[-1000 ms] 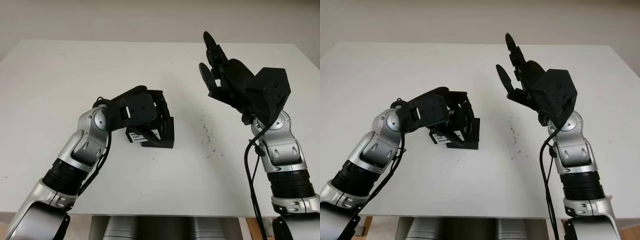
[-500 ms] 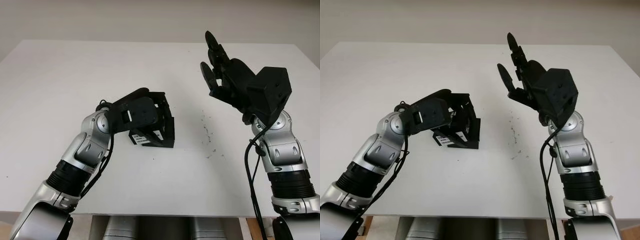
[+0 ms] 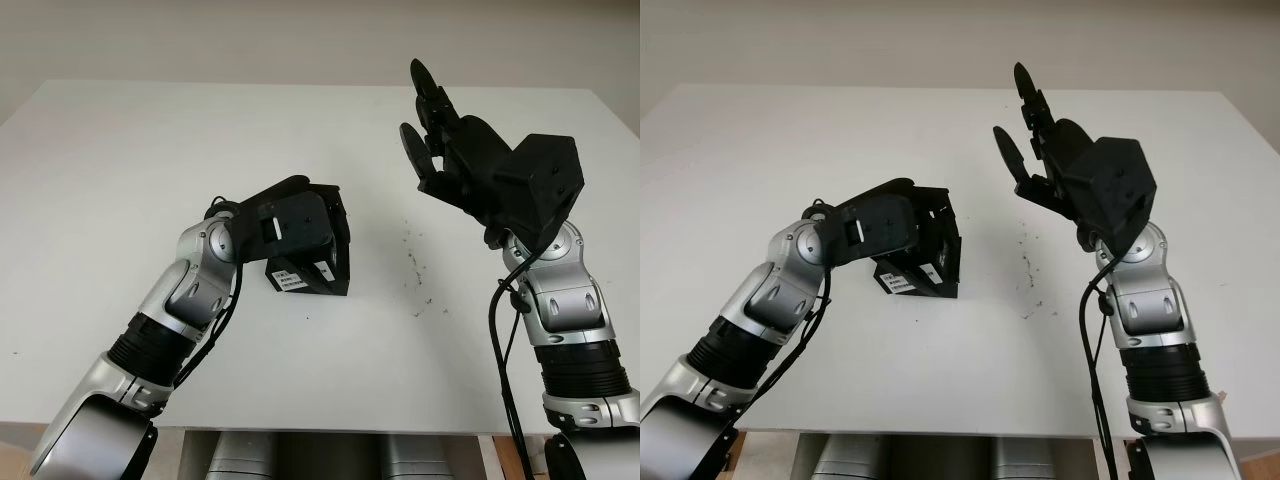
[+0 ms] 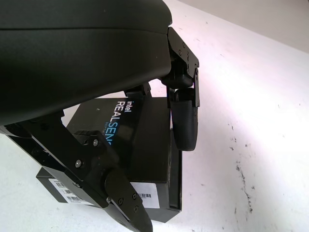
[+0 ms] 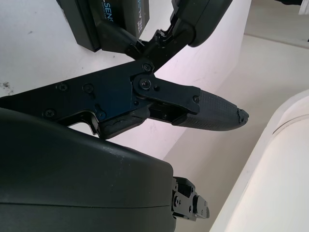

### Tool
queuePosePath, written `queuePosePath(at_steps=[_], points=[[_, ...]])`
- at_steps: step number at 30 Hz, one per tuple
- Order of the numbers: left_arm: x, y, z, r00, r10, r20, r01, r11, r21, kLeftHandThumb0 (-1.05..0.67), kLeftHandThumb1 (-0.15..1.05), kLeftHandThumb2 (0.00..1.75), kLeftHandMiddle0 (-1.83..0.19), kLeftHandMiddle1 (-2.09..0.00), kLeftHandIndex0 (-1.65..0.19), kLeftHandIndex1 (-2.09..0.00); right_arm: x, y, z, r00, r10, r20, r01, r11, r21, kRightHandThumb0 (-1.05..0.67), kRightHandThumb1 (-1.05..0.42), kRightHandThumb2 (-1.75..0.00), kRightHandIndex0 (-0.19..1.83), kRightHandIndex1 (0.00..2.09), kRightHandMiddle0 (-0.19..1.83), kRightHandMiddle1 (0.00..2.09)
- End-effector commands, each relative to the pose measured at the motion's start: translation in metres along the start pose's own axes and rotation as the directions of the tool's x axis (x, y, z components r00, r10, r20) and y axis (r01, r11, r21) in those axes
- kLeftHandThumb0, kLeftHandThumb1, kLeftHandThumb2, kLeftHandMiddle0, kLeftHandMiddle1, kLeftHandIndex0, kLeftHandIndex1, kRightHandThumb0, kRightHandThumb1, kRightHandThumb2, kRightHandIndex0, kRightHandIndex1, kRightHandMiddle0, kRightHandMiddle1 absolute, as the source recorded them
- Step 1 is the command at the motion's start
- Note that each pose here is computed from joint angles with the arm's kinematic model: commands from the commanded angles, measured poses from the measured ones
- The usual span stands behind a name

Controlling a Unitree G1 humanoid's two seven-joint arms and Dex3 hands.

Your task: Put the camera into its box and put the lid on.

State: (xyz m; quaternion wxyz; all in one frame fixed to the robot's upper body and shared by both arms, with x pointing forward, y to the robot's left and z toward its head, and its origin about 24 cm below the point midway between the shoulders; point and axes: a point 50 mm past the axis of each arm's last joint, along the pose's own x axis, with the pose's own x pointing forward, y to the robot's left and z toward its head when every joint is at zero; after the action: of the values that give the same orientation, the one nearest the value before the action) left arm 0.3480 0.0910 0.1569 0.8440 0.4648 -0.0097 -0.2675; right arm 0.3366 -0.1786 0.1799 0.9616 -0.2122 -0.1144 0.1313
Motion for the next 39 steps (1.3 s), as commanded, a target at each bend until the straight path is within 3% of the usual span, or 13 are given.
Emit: queuePosePath(at_steps=[1, 25, 32, 39], points=[[0.004, 0.001, 0.009, 1.0, -0.01, 0.016, 0.009, 1.0, 0.026, -0.14, 0.89, 0.05, -0.56, -1.59, -0.38, -1.56, 0.002, 0.0, 0.004, 1.0, -0.001, 0.02, 0.001, 1.0, 0.005, -0.81, -1.05, -0.71, -0.19, 0.0, -0.19, 0.0], [0.003, 0.021, 0.02, 0.998, -0.065, 0.004, 0.063, 0.985, 0.164, -0.12, 0.88, 0.05, -0.5, -1.64, -0.37, -1.57, 0.0, 0.003, 0.002, 0.999, -0.035, 0.01, 0.034, 0.999, 0.029, -0.77, -1.05, -0.67, -0.19, 0.0, -0.18, 0.04], [-0.002, 0.028, 0.021, 0.999, -0.043, 0.008, 0.041, 0.981, 0.188, -0.1, 0.89, 0.06, -0.5, -1.56, -0.38, -1.55, 0.001, 0.004, 0.001, 0.999, -0.039, 0.016, 0.038, 0.999, 0.033, -0.76, -1.05, -0.67, -0.19, 0.01, -0.18, 0.04], [-0.004, 0.034, 0.027, 1.0, -0.017, 0.022, 0.011, 0.972, 0.236, -0.11, 0.89, 0.05, -0.55, -1.68, -0.38, -1.56, 0.003, 0.006, 0.001, 0.999, -0.042, 0.017, 0.042, 0.998, 0.044, -0.78, -1.05, -0.66, -0.19, 0.02, -0.17, 0.05]])
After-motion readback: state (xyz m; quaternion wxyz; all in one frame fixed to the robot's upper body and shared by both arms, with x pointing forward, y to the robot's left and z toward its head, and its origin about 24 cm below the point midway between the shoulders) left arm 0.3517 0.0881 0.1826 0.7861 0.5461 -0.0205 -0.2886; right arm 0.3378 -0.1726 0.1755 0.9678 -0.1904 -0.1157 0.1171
